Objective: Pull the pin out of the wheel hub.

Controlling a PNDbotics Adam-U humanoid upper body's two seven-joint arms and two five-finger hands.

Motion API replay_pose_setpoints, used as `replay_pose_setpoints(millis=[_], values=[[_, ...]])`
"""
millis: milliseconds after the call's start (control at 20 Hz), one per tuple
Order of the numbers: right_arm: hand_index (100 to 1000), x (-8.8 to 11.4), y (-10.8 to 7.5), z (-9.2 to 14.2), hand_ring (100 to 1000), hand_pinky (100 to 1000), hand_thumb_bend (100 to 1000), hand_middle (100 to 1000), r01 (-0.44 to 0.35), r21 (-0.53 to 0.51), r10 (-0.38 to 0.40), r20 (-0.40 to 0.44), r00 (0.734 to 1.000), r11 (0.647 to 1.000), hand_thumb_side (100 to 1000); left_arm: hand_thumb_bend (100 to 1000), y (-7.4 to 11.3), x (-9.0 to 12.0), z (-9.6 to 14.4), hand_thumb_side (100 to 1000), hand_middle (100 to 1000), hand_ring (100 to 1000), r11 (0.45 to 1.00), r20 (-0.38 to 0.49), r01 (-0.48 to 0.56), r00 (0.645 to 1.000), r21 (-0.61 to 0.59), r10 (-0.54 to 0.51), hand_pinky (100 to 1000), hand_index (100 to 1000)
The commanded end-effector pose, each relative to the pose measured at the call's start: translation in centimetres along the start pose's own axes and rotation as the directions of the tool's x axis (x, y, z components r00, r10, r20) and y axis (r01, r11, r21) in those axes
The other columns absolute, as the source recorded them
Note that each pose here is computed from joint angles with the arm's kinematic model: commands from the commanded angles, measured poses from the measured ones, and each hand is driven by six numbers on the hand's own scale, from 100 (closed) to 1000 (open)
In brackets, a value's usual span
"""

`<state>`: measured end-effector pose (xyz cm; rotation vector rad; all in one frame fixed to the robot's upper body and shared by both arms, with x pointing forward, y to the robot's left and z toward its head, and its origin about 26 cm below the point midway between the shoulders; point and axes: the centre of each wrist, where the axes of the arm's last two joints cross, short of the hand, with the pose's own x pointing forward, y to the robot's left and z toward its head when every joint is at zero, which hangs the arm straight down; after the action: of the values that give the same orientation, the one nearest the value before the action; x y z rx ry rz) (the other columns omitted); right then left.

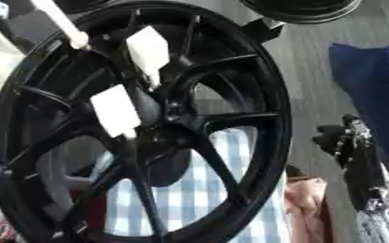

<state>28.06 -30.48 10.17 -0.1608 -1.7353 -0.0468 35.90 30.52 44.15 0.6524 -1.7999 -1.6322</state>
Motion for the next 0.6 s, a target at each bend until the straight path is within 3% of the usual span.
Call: replay_pose_setpoints(millis=[50,300,400,450,500,550,600], values=[[651,1.3,-0.9,-0.1,738,883,100,522,-0.029,-0.017,0.030,0.050,0.998,0.999,907,100,2.2,-3.2,6.1,155,295,486,0.986,-0.178,-0.012,0.983,0.169,0.042,568,417],[651,1.8,-1.1,-0.1,738,884,100,521,-0.017,-0.025,0.019,0.074,0.997,1.000,865,100,-0.4,-9.1,12.0,171,327,498,0.949,-0.403,-0.086,0.891,0.302,0.209,565,448],[651,1.8,-1.1,0.0,738,883,100,521,-0.011,-0.030,0.014,0.078,0.997,0.999,861,100,-2.0,-10.8,13.6,103,469,598,0.941,-0.470,-0.109,0.844,0.321,0.258,637,592],[651,1.8,-1.1,0.0,738,883,100,521,-0.008,-0.034,0.011,0.078,0.997,0.999,863,100,-2.9,-11.6,14.2,119,628,714,0.938,-0.498,-0.126,0.821,0.321,0.281,697,738],[651,1.8,-1.1,0.1,738,883,100,521,-0.005,-0.039,0.008,0.079,0.997,0.999,863,115,-3.9,-12.3,14.8,166,666,736,0.937,-0.519,-0.145,0.800,0.318,0.300,706,757],[651,1.8,-1.1,0.1,737,883,100,521,-0.002,-0.043,0.006,0.079,0.997,0.999,864,278,-4.7,-12.7,15.2,467,826,843,0.935,-0.533,-0.163,0.785,0.315,0.317,765,858],[651,1.8,-1.1,0.1,737,883,100,521,0.001,-0.046,0.003,0.079,0.997,0.999,865,304,-5.4,-13.1,15.6,506,834,848,0.932,-0.542,-0.181,0.772,0.313,0.332,769,868]])
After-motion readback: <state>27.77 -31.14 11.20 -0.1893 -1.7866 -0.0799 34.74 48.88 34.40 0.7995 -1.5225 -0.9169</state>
